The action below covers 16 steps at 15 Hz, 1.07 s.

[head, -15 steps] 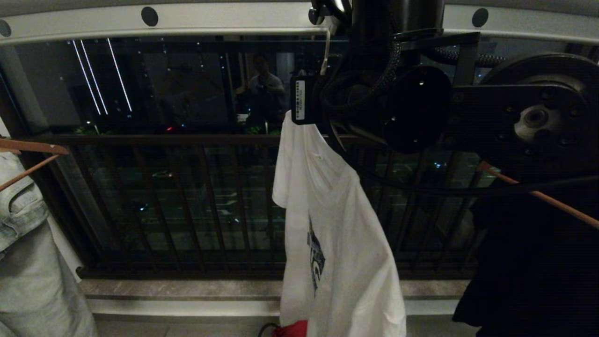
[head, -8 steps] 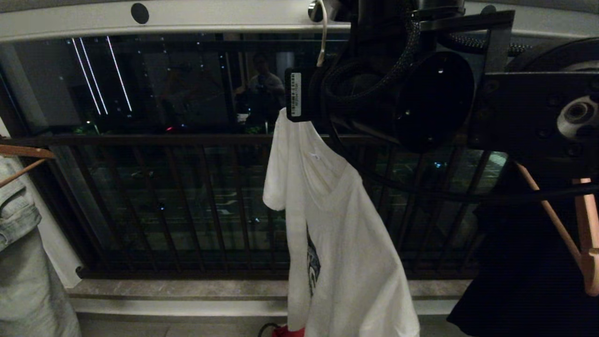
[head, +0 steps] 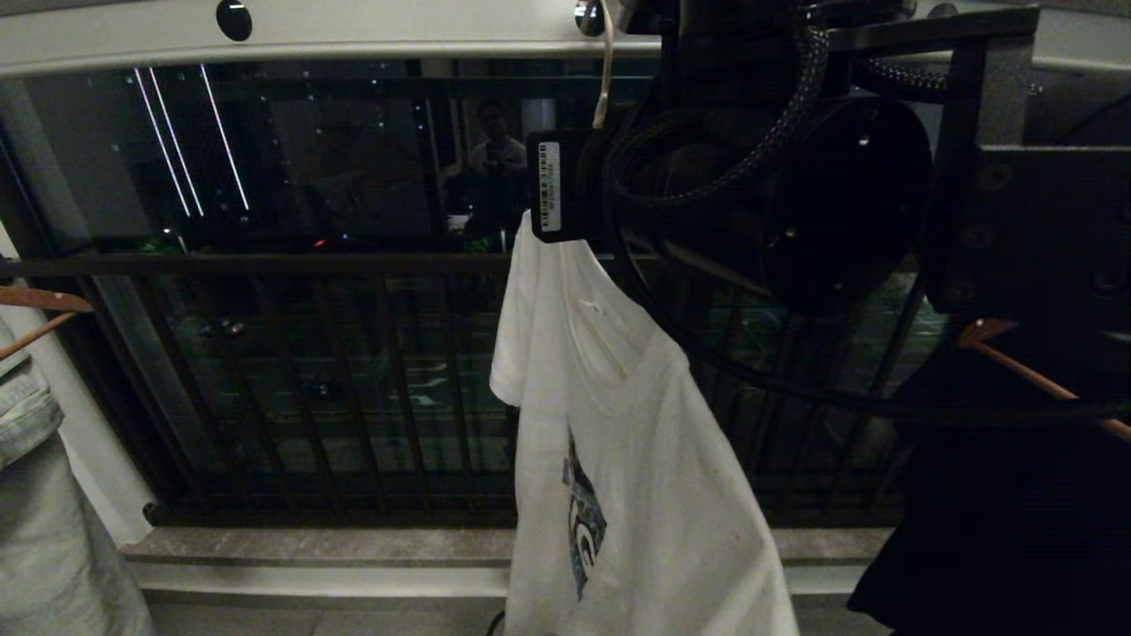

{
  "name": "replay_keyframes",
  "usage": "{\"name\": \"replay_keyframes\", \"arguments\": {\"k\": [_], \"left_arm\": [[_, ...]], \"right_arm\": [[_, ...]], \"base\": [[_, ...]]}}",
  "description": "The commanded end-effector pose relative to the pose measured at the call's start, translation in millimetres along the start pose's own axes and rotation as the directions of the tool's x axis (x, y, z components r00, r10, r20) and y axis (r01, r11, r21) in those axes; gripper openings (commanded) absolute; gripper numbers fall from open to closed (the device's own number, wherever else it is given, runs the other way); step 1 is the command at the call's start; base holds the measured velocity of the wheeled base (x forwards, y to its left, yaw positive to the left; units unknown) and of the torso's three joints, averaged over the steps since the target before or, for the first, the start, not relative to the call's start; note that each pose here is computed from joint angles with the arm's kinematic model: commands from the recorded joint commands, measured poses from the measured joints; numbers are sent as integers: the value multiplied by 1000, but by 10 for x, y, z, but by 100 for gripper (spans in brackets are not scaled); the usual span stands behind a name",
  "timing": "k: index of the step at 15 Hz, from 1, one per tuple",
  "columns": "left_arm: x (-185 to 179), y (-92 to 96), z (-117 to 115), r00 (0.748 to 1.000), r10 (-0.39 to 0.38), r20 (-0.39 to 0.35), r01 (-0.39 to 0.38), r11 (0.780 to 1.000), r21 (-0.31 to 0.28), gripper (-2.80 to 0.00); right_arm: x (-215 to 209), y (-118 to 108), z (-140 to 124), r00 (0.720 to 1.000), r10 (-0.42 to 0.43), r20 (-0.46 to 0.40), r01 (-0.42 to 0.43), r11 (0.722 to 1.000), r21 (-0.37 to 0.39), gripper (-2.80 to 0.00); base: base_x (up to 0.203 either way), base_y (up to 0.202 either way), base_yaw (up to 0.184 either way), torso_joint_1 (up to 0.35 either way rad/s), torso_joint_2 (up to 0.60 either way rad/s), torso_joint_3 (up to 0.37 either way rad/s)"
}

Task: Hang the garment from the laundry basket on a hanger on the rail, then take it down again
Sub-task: Take the clothes off the clothes rack

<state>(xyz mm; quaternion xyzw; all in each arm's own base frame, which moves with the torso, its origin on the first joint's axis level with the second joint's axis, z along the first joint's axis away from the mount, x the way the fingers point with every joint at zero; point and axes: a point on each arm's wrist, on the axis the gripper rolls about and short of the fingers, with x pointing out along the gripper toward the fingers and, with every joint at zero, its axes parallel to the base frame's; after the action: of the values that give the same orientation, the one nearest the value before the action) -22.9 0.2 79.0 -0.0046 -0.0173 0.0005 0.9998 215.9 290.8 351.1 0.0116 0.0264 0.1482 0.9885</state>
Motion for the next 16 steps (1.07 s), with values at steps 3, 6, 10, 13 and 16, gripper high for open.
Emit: {"name": "replay_keyframes", "arguments": {"k": [3, 6, 10, 13, 16], "left_arm": [[7, 0, -25, 1000, 0, -10, 0, 1000, 0, -280], [7, 0, -25, 1000, 0, -10, 0, 1000, 0, -280], [6, 0, -21, 1000, 0, -9, 0, 1000, 0, -280], [7, 0, -23, 1000, 0, -9, 0, 1000, 0, -280], [7, 0, -24, 1000, 0, -10, 0, 1000, 0, -280]], "right_arm": [[74, 58, -75, 1000, -20, 25, 19, 1000, 17, -280], [126, 94, -148, 1000, -21, 15, 21, 1000, 8, -280], [173, 119, -199, 1000, -24, 11, 24, 1000, 4, -280], [188, 131, -212, 1000, -24, 10, 24, 1000, 3, -280], [183, 128, -162, 998, -33, 48, 32, 999, 25, -280]], "base": [[0, 0, 0, 0, 0, 0], [0, 0, 0, 0, 0, 0], [0, 0, 0, 0, 0, 0], [0, 0, 0, 0, 0, 0], [0, 0, 0, 0, 0, 0]]}}
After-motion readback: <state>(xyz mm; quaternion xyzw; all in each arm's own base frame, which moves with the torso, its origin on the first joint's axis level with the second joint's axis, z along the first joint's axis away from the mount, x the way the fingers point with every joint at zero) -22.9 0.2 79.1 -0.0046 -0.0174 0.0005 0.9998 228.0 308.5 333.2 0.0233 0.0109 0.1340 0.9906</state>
